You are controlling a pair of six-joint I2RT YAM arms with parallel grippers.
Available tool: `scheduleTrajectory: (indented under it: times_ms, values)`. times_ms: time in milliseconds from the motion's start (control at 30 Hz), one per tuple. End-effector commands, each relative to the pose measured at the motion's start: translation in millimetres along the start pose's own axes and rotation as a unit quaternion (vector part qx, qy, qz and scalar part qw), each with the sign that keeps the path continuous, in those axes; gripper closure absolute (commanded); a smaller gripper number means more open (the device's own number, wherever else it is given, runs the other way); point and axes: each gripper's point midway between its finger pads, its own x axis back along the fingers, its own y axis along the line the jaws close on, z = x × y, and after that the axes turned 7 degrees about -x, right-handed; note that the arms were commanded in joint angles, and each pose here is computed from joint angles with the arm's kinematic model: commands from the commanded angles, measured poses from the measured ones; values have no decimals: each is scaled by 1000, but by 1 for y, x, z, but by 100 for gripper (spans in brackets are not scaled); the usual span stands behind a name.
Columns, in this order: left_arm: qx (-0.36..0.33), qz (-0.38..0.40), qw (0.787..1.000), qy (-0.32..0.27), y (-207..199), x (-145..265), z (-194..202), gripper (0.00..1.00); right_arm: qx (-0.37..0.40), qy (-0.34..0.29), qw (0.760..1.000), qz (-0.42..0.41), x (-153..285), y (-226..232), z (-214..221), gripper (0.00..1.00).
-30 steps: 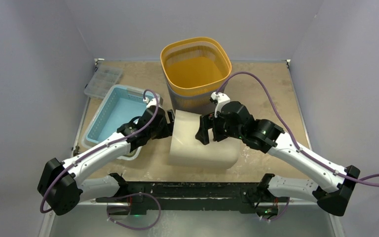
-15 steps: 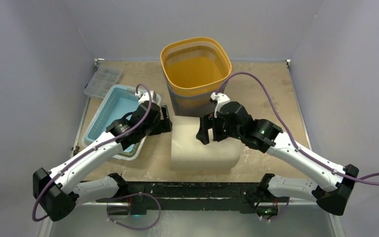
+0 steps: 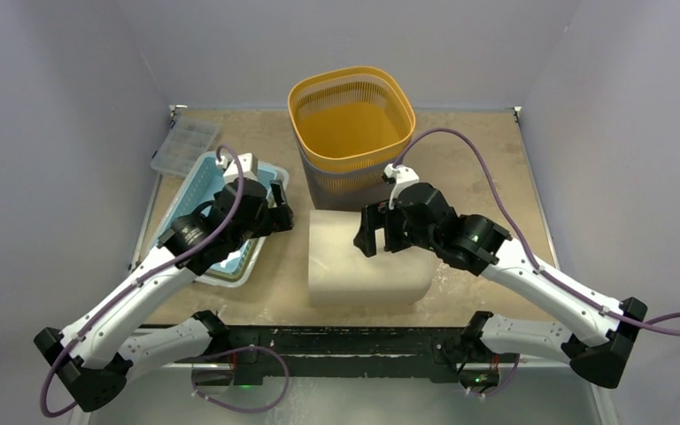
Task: Turn the large container upside down
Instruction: Turn the container upside down at the center of the board.
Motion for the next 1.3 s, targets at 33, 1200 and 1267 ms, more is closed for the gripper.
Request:
scheduleTrajectory:
  times_ms: [33,1200,1267]
  values:
    - [10,41,999,-33,-8,26,-22,7,-52,-70,996,4,26,7,-34,2]
    - [5,146,989,20,-41,45,-5,2,-178,-145,959,167,82,-66,-32,1]
    - [8,170,985,34,-49,43,4,3,-166,-137,954,210,78,-79,-29,1]
